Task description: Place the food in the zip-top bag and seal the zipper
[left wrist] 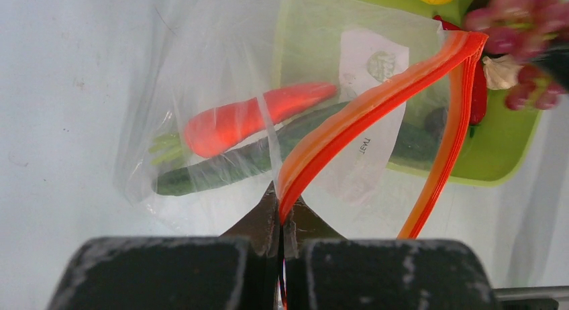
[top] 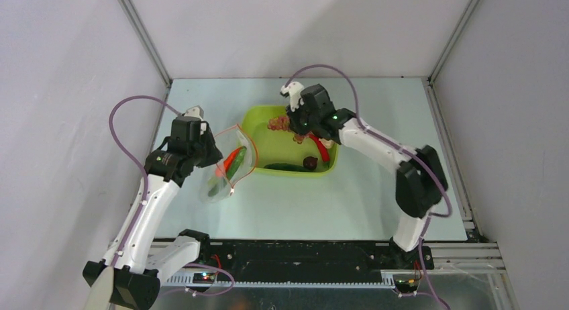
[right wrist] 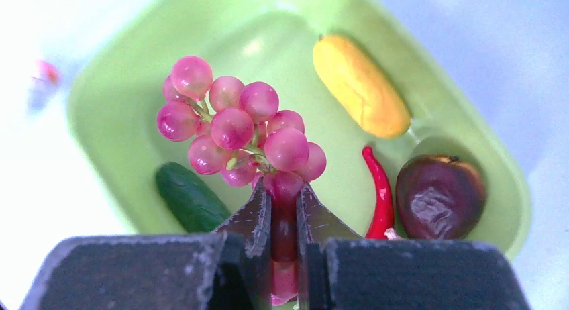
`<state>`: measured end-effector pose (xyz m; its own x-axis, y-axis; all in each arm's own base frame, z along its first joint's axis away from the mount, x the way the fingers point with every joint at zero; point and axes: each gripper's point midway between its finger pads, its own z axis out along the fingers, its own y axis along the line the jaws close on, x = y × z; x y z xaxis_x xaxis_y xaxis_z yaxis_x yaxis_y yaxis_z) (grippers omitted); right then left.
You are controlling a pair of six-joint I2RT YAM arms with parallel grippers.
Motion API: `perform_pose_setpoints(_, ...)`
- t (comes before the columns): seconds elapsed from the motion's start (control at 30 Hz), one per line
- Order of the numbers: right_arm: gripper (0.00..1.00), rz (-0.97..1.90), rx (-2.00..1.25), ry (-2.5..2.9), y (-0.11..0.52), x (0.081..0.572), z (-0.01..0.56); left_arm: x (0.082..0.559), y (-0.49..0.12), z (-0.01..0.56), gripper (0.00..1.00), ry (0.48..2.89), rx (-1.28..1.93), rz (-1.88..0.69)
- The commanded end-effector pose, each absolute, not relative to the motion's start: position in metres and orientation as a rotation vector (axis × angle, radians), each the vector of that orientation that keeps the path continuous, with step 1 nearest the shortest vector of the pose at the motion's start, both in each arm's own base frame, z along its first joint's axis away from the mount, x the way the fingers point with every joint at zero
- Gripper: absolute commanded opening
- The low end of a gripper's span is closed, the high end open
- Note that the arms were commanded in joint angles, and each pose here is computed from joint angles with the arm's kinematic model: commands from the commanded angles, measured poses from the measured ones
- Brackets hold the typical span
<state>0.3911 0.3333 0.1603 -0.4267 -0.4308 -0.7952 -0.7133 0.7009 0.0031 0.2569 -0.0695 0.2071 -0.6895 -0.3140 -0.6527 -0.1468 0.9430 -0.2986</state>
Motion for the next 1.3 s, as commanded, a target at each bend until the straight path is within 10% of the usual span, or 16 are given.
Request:
perform_pose_setpoints(0.0, 0.00, 0.631, -0.685, 1.894, 0.341, 0.378, 0.252, 0.261, -0.073, 0.213, 0.00, 2.310, -0.311, -0.324)
perform_pose_setpoints(0.43, 0.00, 0.777, -0.872, 1.579, 0.367, 0.283, 0.336, 0.259, -0.074, 0.216, 0.00, 2.293, -0.306, -0.339)
perform_pose_setpoints(1.27, 0.00, 0.391, -1.094, 2.027, 0.430, 0.266, 0.252, 0.255, -0.089, 0.227, 0.00, 2.241, -0.241, -0.457)
